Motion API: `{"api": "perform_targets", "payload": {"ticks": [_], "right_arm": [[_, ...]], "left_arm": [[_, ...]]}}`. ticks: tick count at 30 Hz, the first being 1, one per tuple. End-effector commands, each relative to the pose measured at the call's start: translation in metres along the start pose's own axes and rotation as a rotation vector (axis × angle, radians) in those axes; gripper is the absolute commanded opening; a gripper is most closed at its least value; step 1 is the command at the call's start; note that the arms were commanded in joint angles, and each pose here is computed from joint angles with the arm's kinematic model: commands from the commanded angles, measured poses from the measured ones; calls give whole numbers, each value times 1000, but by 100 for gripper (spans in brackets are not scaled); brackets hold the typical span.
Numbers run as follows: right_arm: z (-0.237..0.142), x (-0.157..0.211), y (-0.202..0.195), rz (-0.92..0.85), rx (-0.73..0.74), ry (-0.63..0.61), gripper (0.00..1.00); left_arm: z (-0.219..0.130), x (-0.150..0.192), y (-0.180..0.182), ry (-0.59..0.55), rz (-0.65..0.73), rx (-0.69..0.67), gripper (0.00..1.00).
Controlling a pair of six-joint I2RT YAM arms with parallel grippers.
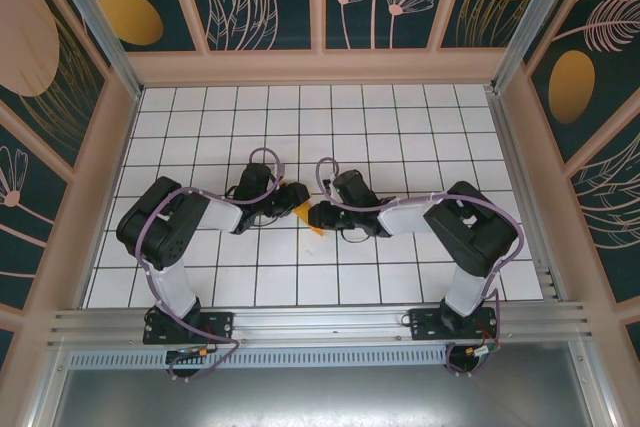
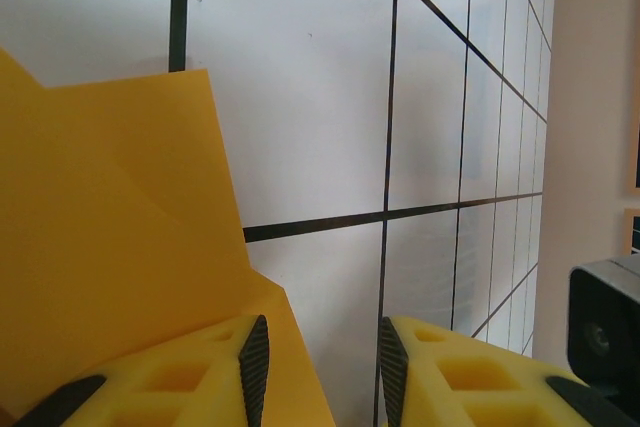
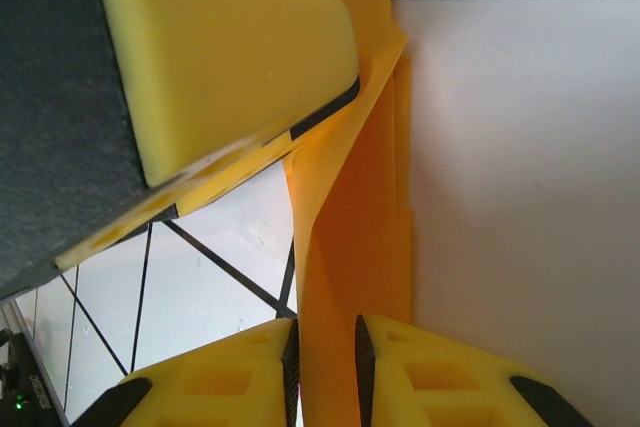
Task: Fold a paper plane with a square sheet of paper (pick it up from the middle)
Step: Fold the wing for the fifth time at the center of the table.
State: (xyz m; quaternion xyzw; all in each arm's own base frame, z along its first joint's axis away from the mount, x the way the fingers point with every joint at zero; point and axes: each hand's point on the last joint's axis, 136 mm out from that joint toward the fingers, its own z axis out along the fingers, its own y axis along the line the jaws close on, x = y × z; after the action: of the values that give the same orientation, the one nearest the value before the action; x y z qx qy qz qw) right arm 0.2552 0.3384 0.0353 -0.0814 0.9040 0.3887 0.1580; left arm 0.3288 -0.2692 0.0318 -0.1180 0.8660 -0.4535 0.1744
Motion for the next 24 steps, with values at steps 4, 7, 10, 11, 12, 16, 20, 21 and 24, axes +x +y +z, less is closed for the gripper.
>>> {"api": "perform_targets", "payload": {"ticks": [4, 7, 10, 11, 12, 16, 20, 21, 24], "right_arm": [[-6, 0, 10, 20, -45, 15, 23], [-5, 8, 11, 14, -70, 43, 15], [-2, 20, 3, 0, -62, 80, 7], [0, 27, 1, -6, -60, 105, 7], [3, 33, -2, -14, -41, 128, 6], [11, 49, -11, -26, 5, 182, 7], [16, 58, -19, -23, 34, 207, 8], [17, 58, -23, -14, 52, 206, 8], [14, 57, -21, -7, 52, 198, 8]], "left_arm": [[3, 16, 41, 44, -32, -126, 37], [3, 17, 42, 45, -35, -134, 37], [2, 16, 46, 40, -44, -152, 36], [2, 16, 47, 38, -50, -160, 36], [1, 16, 48, 37, -55, -167, 36], [1, 16, 50, 32, -68, -176, 36], [1, 16, 51, 33, -72, -179, 36], [1, 17, 52, 36, -74, -184, 35], [1, 17, 52, 37, -72, -186, 36]]}}
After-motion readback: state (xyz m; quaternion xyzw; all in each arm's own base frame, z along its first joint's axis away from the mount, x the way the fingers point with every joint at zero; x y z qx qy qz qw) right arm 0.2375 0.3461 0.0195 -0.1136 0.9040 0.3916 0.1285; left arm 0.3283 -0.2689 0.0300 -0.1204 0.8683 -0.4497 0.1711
